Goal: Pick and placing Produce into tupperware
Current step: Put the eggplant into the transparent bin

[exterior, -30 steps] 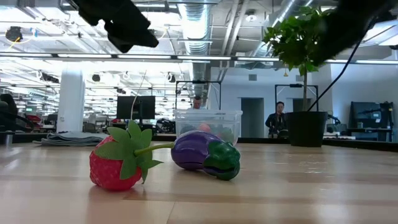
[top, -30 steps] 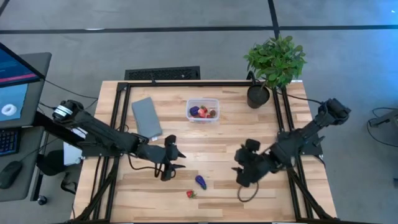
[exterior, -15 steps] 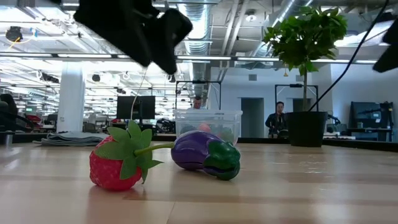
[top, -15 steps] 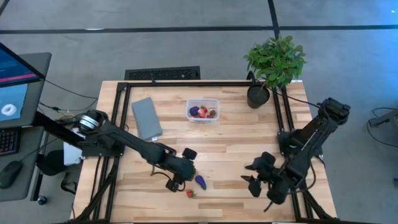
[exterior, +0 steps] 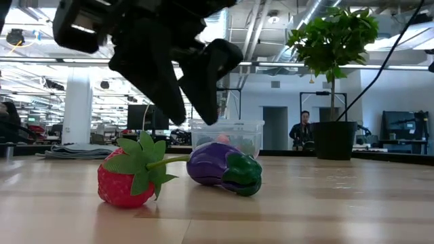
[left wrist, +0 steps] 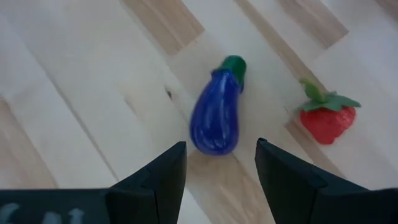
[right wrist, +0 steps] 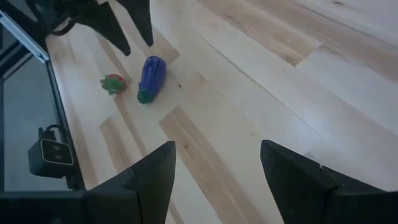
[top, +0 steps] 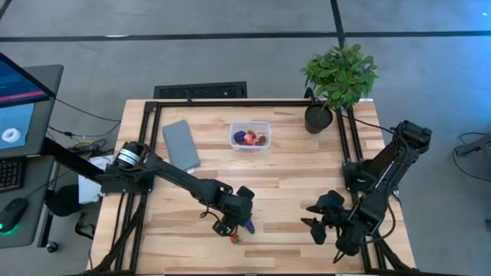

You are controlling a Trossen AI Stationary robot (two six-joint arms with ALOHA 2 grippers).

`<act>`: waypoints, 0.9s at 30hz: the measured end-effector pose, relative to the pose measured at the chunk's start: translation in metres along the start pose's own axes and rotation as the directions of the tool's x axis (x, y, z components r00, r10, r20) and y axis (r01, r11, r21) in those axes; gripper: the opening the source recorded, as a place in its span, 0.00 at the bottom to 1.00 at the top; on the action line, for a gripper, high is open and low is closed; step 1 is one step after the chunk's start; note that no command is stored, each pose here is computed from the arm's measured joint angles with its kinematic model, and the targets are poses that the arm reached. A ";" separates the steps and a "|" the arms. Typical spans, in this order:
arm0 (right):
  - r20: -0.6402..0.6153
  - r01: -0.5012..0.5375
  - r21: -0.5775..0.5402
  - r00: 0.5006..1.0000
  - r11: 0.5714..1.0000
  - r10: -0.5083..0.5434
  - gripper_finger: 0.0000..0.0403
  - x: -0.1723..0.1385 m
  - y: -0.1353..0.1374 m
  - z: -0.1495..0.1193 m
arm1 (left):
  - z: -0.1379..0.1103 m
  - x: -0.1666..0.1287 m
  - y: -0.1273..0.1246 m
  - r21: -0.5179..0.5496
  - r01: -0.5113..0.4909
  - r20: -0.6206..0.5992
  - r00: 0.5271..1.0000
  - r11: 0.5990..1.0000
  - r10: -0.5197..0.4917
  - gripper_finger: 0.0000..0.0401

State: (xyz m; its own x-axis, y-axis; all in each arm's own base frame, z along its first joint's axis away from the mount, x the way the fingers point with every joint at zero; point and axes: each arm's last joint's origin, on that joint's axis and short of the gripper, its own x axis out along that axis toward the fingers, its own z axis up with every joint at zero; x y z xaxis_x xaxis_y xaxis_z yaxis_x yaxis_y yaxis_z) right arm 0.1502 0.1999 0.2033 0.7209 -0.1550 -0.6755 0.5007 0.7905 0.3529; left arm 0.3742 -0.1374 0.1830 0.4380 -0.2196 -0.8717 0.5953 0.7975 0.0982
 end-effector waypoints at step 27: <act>0.004 0.056 -0.043 0.998 0.998 -0.056 0.65 0.001 -0.006 0.002 | 0.010 0.020 0.011 0.002 0.024 0.036 0.999 1.000 -0.024 0.45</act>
State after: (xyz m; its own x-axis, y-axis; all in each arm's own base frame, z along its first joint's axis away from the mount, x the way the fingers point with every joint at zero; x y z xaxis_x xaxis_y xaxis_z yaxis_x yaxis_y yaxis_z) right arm 0.1486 0.1938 0.2016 0.6935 -0.2012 -0.6917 0.5192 0.8052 0.2863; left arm 0.3962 -0.1387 0.1709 0.4478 -0.2590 -0.8558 0.6067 0.7911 0.0780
